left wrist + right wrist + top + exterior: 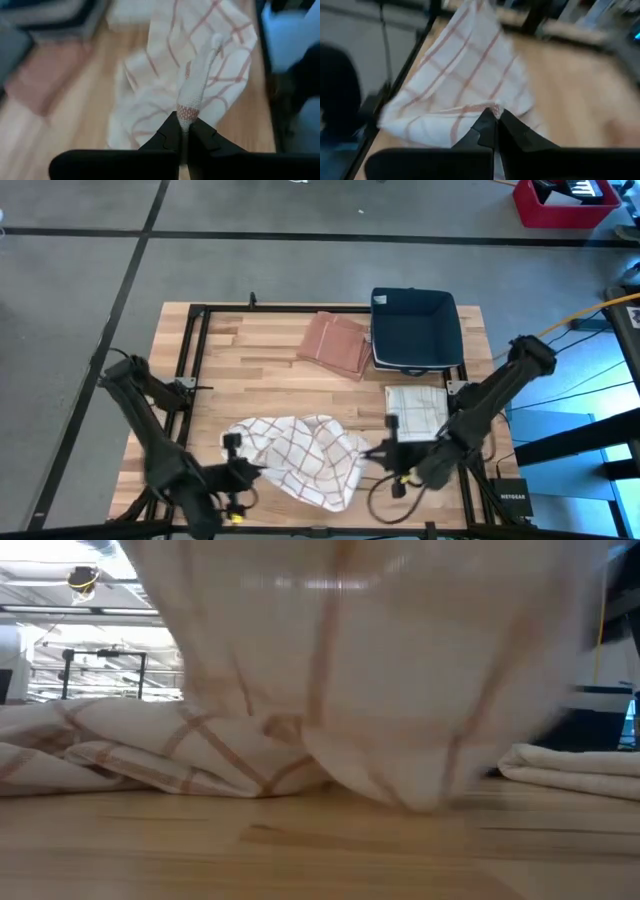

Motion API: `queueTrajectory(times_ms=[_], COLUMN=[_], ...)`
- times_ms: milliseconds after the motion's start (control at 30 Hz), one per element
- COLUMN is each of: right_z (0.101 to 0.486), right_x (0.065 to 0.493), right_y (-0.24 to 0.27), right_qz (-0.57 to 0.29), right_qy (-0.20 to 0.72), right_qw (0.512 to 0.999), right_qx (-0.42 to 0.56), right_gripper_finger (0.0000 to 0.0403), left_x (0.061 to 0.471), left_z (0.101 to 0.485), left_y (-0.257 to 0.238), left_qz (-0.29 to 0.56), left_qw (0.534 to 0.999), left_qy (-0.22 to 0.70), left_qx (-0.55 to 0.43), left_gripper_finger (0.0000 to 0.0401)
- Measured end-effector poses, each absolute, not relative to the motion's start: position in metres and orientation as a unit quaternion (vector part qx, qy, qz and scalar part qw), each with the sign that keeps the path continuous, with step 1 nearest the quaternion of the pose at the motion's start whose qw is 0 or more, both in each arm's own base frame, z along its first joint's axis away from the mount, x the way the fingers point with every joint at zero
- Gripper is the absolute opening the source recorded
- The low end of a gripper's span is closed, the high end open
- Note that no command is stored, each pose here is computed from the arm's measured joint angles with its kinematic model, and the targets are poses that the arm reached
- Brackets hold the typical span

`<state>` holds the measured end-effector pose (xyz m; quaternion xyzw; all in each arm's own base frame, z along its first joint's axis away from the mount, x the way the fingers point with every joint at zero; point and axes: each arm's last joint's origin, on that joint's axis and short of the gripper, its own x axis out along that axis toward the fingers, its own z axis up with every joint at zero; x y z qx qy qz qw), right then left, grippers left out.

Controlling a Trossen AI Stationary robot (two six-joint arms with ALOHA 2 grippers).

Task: Fold towel
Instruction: Fold the white towel

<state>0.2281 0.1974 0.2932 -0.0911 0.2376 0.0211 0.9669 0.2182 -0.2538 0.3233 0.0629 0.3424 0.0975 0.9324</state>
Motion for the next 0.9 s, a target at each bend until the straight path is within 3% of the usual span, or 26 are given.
queueTrajectory(times_ms=[200, 600, 900], right_z=[0.373, 0.487, 0.538], right_x=[0.21, 0.175, 0.159], right_y=[0.175, 0.133, 0.103], right_qz=[-0.032, -0.187, -0.225], right_qy=[0.149, 0.048, 0.015], right_qw=[0.978, 0.96, 0.956], right_qx=[-0.14, -0.201, -0.189], right_gripper_finger=[0.0005, 0.0005, 0.0005], left_x=[0.187, 0.15, 0.128], left_z=[0.383, 0.457, 0.516], left_y=[-0.223, -0.164, -0.133], left_qz=[0.104, 0.176, 0.198], left_qw=[0.964, 0.979, 0.978], left_qy=[0.233, 0.08, -0.001], left_qx=[0.072, 0.07, 0.07], left_gripper_finger=[0.0003, 0.0002, 0.0003])
